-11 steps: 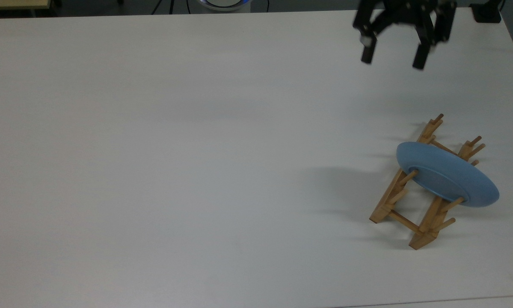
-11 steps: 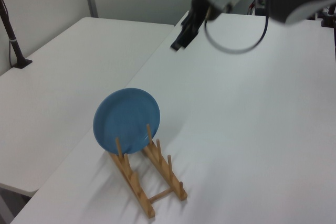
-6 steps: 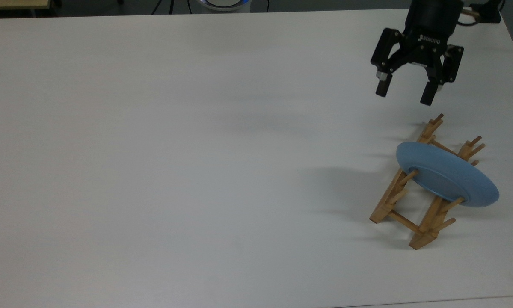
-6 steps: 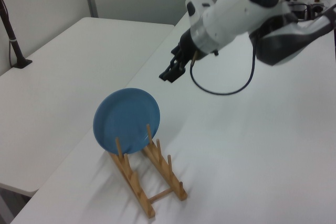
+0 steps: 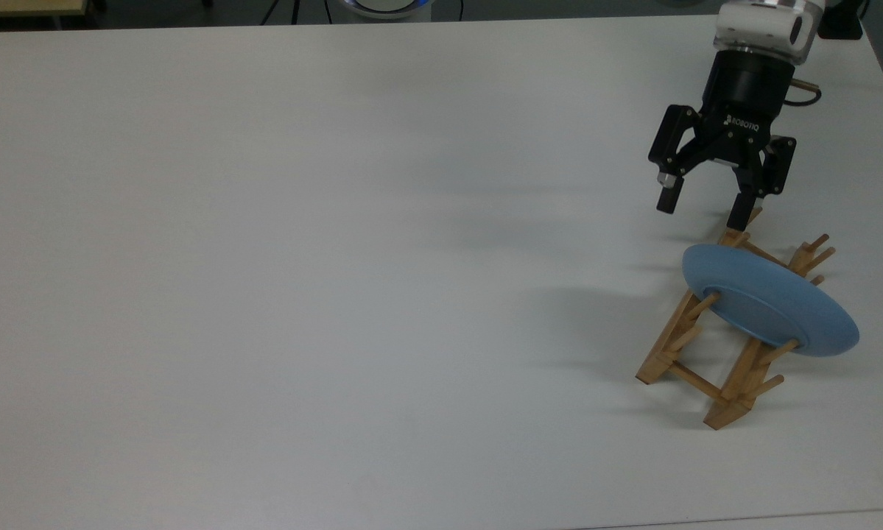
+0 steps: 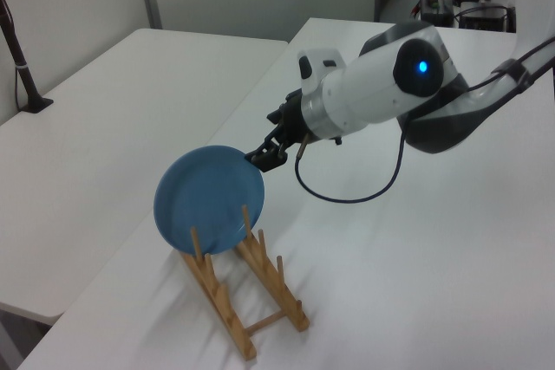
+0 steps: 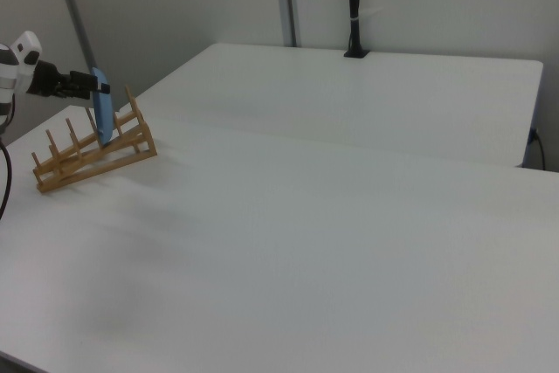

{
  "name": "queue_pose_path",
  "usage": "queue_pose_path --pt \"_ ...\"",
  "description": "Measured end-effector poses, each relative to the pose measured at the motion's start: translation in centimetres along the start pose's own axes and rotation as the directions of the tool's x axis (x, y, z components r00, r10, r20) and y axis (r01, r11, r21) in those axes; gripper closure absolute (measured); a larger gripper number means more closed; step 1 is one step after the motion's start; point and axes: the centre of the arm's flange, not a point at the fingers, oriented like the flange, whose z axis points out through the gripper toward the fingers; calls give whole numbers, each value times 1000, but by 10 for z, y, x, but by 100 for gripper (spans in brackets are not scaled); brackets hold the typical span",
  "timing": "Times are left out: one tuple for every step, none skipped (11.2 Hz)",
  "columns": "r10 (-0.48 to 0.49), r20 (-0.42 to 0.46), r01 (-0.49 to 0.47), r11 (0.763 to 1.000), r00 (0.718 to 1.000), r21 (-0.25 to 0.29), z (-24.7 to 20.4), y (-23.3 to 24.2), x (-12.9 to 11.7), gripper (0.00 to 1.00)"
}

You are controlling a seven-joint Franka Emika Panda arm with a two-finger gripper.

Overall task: Pick plate from plate rack
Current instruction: 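Move the open gripper down toward the rim of the blue plate, then close the gripper on the blue plate's rim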

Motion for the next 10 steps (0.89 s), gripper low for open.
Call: queue_pose_path --pt "9 -5 -9 1000 1000 1 4 -4 0 6" --pt "11 -8 -11 1000 1000 3 5 -7 1 6" --pt "6 -14 -6 1000 1000 5 6 -12 1 7" --pt "0 -17 0 1000 1000 6 7 -15 -1 7" --pt "-6 -15 6 1000 1000 6 9 -19 -5 10" --pt "-11 -13 11 1000 1000 5 12 -21 -8 13" --pt "-13 -10 13 1000 1000 4 15 -23 -11 19" --pt "-13 -8 13 1000 1000 4 17 -24 -12 21" --pt "-9 -5 9 1000 1000 4 19 -25 -13 34" --pt "-5 -5 5 1000 1000 4 20 -25 -14 49"
